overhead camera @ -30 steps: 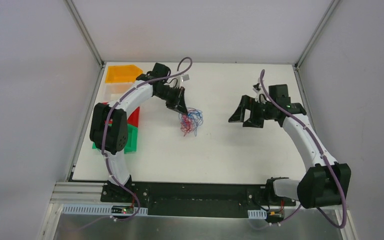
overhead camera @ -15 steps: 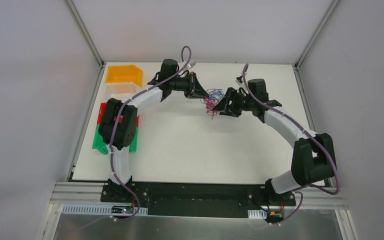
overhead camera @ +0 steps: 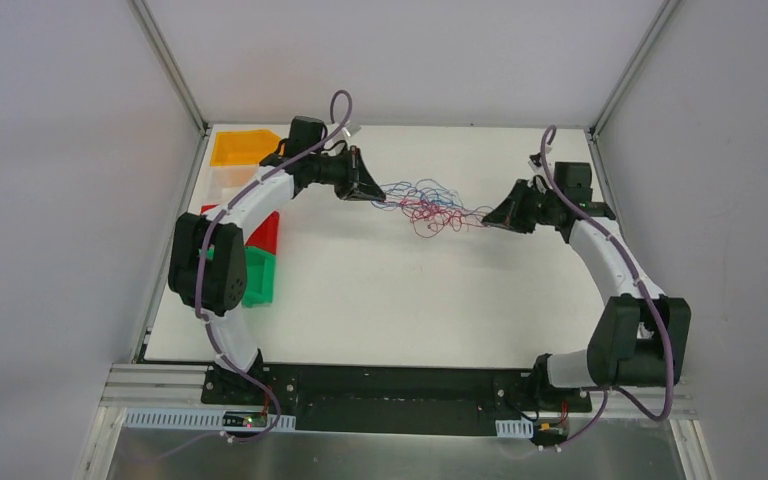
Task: Untangle the cables
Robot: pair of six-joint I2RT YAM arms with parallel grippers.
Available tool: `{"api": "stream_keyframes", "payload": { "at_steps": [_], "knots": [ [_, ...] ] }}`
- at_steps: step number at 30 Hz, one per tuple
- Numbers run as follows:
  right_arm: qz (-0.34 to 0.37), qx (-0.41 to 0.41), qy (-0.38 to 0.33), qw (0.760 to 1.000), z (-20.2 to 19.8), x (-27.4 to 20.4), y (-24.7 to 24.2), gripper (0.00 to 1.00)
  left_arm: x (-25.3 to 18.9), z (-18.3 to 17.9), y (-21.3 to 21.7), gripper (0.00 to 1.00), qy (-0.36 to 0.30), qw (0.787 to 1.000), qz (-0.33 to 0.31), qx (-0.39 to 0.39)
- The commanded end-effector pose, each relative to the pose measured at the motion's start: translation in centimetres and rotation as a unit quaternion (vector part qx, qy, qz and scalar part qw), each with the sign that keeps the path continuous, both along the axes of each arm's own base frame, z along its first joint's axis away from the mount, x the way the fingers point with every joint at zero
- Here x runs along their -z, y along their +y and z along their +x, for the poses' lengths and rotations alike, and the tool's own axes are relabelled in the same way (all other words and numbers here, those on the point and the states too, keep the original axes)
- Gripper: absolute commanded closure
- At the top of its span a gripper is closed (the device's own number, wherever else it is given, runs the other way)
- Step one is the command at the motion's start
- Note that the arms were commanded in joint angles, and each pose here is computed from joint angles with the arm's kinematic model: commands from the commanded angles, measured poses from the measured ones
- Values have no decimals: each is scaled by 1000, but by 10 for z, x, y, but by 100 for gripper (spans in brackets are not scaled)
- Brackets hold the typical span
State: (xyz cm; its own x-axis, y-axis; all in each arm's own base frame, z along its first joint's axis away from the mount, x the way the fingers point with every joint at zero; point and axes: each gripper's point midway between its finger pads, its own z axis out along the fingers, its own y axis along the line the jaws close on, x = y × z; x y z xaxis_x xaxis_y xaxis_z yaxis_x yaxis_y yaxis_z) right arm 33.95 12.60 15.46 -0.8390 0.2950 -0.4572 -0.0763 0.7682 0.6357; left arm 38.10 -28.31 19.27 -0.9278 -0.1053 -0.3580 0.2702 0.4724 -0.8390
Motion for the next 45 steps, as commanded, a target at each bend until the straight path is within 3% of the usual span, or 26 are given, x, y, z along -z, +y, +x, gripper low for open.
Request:
{"api": "stream_keyframes", "payload": {
  "at_steps": [1, 10, 21, 26, 35, 39, 40, 43, 44, 45],
  "knots": [
    [-90, 24, 7, 996, -31, 12, -63, 100, 10, -2, 73, 100, -26, 994, 97, -47],
    [-143, 67, 18, 987, -42, 11, -122, 100, 35, -9, 143, 100, -9, 984, 159, -81],
    [-99, 67, 26, 992, -22, 10, -116, 100, 36, -28, 119, 100, -18, 991, 134, -21],
    [-131, 101, 25, 986, -9, 2, -147, 100, 5, -14, 121, 100, -52, 990, 124, -37],
    [-128, 132, -13, 983, 29, -38, -188, 100, -116, 11, 104, 100, -169, 985, 37, -21],
    [-124, 143, -12, 982, 38, -35, -199, 100, -100, 3, 108, 100, -150, 988, 41, -21],
    [-109, 132, -5, 985, 37, -30, -192, 100, -81, 1, 110, 99, -135, 989, 53, -21],
    [-78, 46, 48, 995, 9, -5, -150, 100, -23, -18, 115, 81, -95, 992, 84, -5],
    [-84, -8, 78, 993, -11, 8, -132, 100, -2, -31, 117, 67, -75, 993, 91, 6],
    [-90, -58, 115, 988, -34, 20, -117, 90, 10, -39, 120, 53, -65, 993, 102, 11]
  ]
}}
